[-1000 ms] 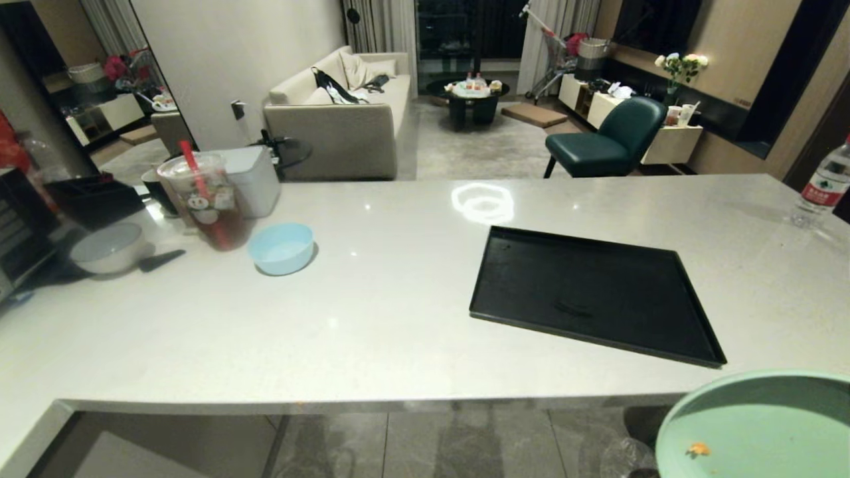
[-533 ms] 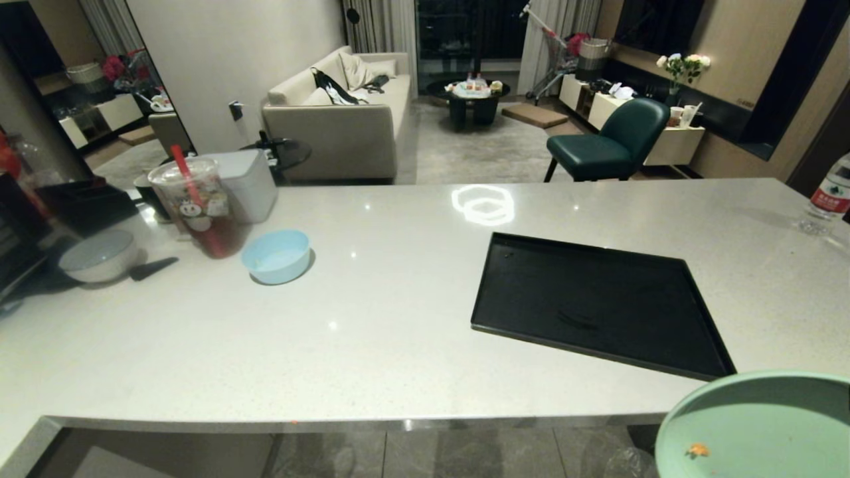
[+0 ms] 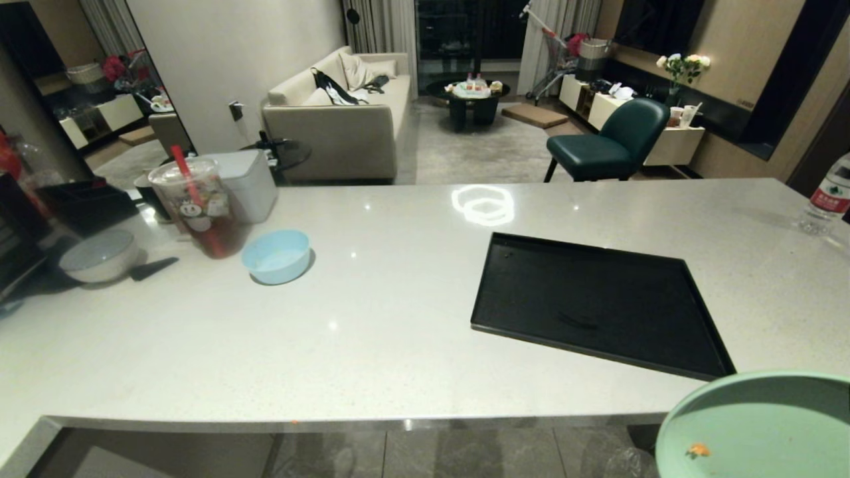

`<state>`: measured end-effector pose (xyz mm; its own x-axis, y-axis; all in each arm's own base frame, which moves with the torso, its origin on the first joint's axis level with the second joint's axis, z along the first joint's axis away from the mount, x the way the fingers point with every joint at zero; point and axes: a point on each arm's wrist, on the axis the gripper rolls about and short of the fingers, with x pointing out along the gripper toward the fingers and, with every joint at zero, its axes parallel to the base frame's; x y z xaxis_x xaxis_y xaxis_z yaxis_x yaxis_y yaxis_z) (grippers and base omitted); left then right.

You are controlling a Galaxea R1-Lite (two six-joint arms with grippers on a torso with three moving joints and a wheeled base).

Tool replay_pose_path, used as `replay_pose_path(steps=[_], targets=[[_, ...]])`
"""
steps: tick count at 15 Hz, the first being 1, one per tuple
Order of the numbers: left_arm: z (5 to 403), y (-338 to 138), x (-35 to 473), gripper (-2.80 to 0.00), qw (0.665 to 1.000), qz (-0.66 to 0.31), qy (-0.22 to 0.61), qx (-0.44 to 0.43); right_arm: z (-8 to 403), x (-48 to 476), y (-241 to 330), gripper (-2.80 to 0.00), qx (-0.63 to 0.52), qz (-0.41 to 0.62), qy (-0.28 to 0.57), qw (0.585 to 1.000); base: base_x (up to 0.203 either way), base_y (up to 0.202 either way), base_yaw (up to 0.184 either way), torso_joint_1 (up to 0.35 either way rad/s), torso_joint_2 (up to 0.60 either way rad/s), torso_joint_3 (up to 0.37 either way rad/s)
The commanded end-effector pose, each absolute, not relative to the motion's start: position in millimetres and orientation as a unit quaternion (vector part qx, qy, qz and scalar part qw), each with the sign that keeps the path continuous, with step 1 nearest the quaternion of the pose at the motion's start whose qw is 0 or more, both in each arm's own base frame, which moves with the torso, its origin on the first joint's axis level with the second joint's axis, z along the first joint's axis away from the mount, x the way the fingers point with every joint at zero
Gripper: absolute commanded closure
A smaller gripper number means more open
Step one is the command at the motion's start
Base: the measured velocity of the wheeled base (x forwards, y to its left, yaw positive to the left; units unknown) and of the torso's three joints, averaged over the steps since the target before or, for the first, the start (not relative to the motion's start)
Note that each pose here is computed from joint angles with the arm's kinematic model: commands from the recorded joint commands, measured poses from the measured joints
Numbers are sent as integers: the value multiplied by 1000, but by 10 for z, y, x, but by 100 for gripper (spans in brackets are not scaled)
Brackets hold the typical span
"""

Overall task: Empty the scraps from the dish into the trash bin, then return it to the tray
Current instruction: Put the plate back to the table

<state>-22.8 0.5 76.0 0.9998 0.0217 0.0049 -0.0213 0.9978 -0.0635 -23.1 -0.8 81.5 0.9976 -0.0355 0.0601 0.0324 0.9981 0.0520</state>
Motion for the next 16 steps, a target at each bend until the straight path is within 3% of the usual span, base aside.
replay_pose_path(steps=[1, 5, 9, 16], targets=[[761, 5, -227, 0, 999, 11, -3, -32, 813, -230, -8, 0, 24, -17, -29, 999, 0, 0, 0, 0, 0, 0], [761, 5, -227, 0, 999, 11, -3, -32, 881, -238, 0, 0, 17, 1, -57, 998, 0, 0, 0, 0, 0, 0], [761, 5, -227, 0, 999, 11, -3, -32, 1206, -380, 29, 0, 9, 65, -98, 993, 0, 0, 0, 0, 0, 0], [761, 6, -227, 0, 999, 11, -3, -32, 1652, -231, 35, 0, 25, 78, 0, 997, 0, 0, 0, 0, 0, 0]])
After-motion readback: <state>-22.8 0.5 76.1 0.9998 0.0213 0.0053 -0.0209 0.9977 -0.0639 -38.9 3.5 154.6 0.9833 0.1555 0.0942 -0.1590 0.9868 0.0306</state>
